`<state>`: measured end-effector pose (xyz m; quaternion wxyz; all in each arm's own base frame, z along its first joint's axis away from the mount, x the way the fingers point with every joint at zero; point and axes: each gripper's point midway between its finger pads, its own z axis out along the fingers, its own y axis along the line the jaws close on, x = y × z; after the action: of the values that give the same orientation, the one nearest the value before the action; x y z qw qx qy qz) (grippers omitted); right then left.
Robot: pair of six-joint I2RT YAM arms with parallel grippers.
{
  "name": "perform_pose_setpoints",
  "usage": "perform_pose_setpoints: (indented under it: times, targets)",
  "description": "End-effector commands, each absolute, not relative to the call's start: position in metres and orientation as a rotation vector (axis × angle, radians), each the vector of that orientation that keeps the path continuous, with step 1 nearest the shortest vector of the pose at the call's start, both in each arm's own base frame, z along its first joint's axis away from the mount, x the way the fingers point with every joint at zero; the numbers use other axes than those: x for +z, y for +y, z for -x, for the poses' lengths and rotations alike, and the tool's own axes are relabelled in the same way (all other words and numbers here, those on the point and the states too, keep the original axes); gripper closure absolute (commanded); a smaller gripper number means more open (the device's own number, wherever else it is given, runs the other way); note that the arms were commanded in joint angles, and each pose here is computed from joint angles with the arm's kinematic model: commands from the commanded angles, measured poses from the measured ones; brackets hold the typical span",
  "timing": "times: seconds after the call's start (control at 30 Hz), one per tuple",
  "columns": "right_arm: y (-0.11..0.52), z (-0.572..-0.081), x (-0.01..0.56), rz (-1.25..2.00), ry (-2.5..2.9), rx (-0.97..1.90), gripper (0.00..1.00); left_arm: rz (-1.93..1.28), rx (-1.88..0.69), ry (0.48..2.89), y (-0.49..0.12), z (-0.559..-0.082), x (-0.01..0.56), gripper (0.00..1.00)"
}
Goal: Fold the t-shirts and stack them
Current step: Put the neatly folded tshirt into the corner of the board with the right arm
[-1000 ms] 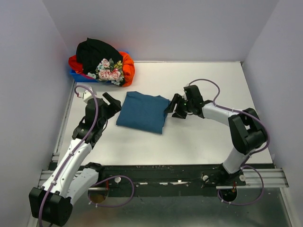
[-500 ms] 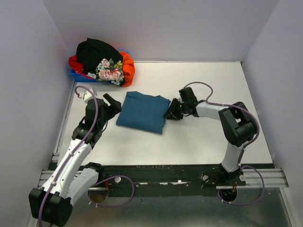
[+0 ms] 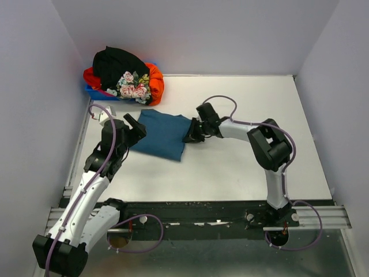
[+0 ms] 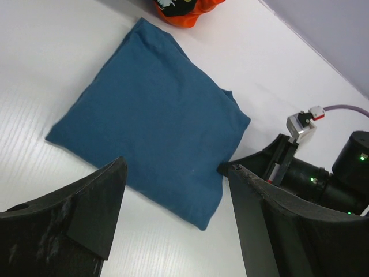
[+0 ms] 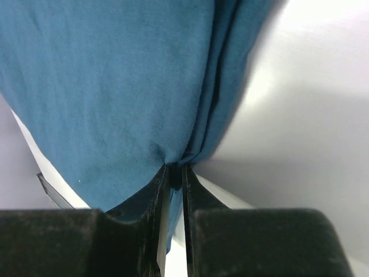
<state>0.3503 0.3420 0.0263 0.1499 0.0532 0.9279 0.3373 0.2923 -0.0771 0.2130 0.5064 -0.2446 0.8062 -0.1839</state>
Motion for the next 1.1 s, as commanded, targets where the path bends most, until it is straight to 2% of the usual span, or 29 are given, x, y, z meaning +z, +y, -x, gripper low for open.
perform_pose_setpoints:
  times: [0.0, 0.33, 0.5, 0.53, 0.6, 0.67, 0.73, 0.9, 1.07]
  targets:
    - [0.395, -0.355, 0.025, -0.107, 2.663, 0.997, 0.8, 0.583, -0.384, 1.953, -0.068, -0.285, 0.226, 0.15]
    - [0.516, -0.39, 0.025, 0.011, 2.551, 1.172, 0.79, 0.506, -0.204, 1.965, -0.04, -0.266, 0.253, 0.15]
    - [0.551, -0.405, 0.041, 0.035, 2.454, 1.243, 0.71, 0.422, -0.279, 1.911, -0.049, -0.261, 0.278, 0.15]
    - [0.553, -0.406, 0.041, 0.036, 2.448, 1.254, 0.68, 0.402, -0.304, 1.894, -0.052, -0.259, 0.286, 0.15]
    - [0.555, -0.409, 0.046, 0.042, 2.423, 1.262, 0.61, 0.384, -0.345, 1.846, -0.054, -0.254, 0.305, 0.09]
    - [0.554, -0.41, 0.051, 0.051, 2.413, 1.25, 0.46, 0.367, -0.379, 1.812, -0.056, -0.247, 0.321, 0.04]
    - [0.547, -0.406, 0.057, 0.073, 2.407, 1.228, 0.36, 0.342, -0.43, 1.761, -0.059, -0.238, 0.344, 0.02]
    - [0.51, -0.389, 0.081, 0.113, 2.344, 1.145, 0.25, 0.2, -0.63, 1.576, -0.08, -0.204, 0.403, 0.01]
    - [0.475, -0.377, 0.103, 0.167, 2.265, 1.05, 0.14, 0.099, -0.718, 1.481, -0.089, -0.176, 0.434, 0.01]
